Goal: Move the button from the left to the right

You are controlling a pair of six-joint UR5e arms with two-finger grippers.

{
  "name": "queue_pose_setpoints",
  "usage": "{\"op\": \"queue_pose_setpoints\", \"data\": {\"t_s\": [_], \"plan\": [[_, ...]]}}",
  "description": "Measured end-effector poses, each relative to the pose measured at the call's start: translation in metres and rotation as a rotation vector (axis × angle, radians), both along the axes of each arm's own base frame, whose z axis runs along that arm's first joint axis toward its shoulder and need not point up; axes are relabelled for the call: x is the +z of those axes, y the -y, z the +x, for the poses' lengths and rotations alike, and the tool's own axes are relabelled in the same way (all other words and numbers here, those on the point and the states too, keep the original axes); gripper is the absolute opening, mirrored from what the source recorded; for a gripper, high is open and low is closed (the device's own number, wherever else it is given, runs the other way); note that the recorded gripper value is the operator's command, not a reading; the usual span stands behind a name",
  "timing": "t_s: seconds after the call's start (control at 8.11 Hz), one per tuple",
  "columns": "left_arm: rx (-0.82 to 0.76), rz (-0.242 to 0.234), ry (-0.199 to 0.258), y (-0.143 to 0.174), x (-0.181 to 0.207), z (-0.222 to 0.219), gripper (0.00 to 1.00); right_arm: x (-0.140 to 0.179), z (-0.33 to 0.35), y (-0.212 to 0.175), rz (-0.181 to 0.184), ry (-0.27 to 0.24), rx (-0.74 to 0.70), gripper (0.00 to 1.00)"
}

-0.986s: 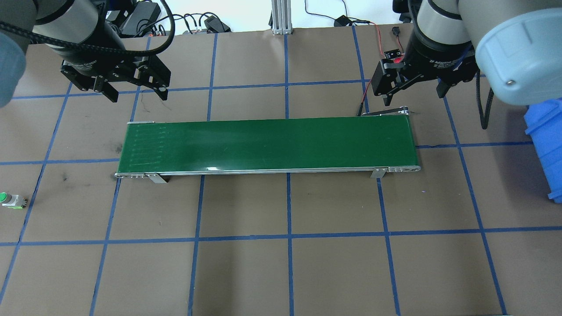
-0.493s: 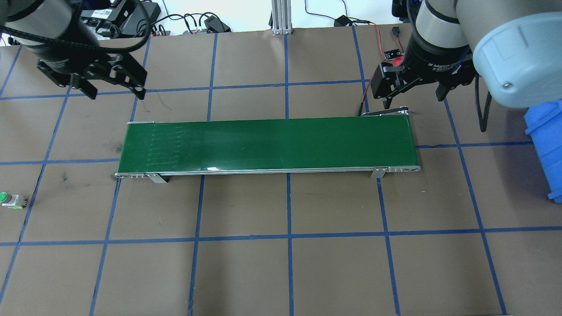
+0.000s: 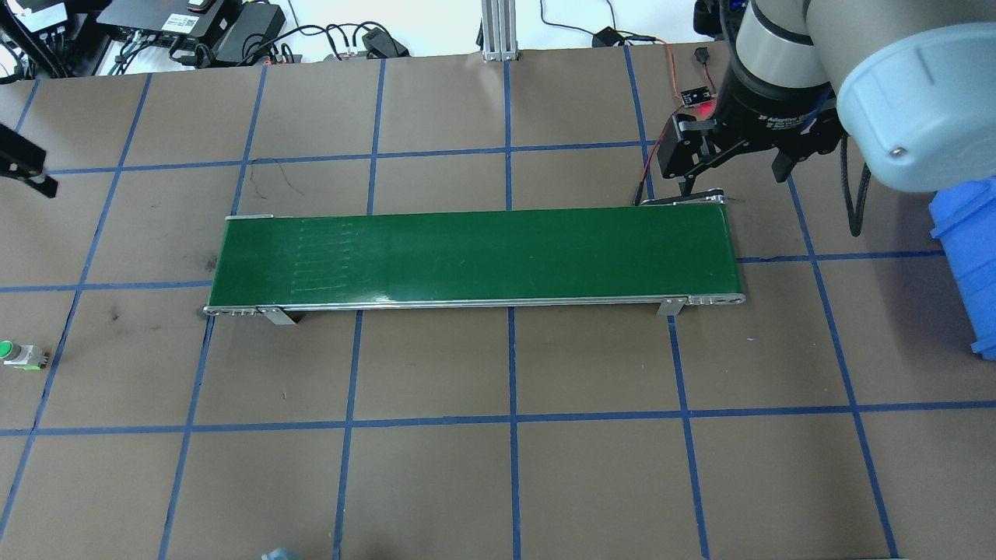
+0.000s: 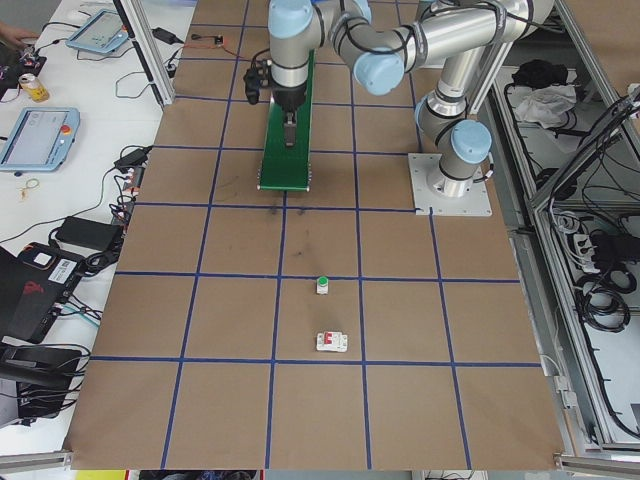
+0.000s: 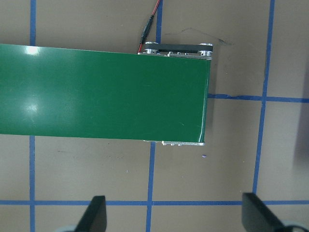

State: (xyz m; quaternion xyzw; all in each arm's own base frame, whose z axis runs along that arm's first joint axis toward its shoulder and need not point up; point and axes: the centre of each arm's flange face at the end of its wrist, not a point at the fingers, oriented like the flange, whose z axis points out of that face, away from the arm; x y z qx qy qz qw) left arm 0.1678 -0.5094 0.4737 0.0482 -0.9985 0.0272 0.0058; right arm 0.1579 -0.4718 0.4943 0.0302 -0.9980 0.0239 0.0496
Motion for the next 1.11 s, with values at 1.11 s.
{"op": "queue_pose_setpoints", "data": {"t_s": [1.11], "plan": [[0.068, 0.222, -0.027, -0.001, -0.221, 0.209, 1.00, -0.001, 0.000, 0.000, 0.002, 0.001, 0.007, 1.00]]}}
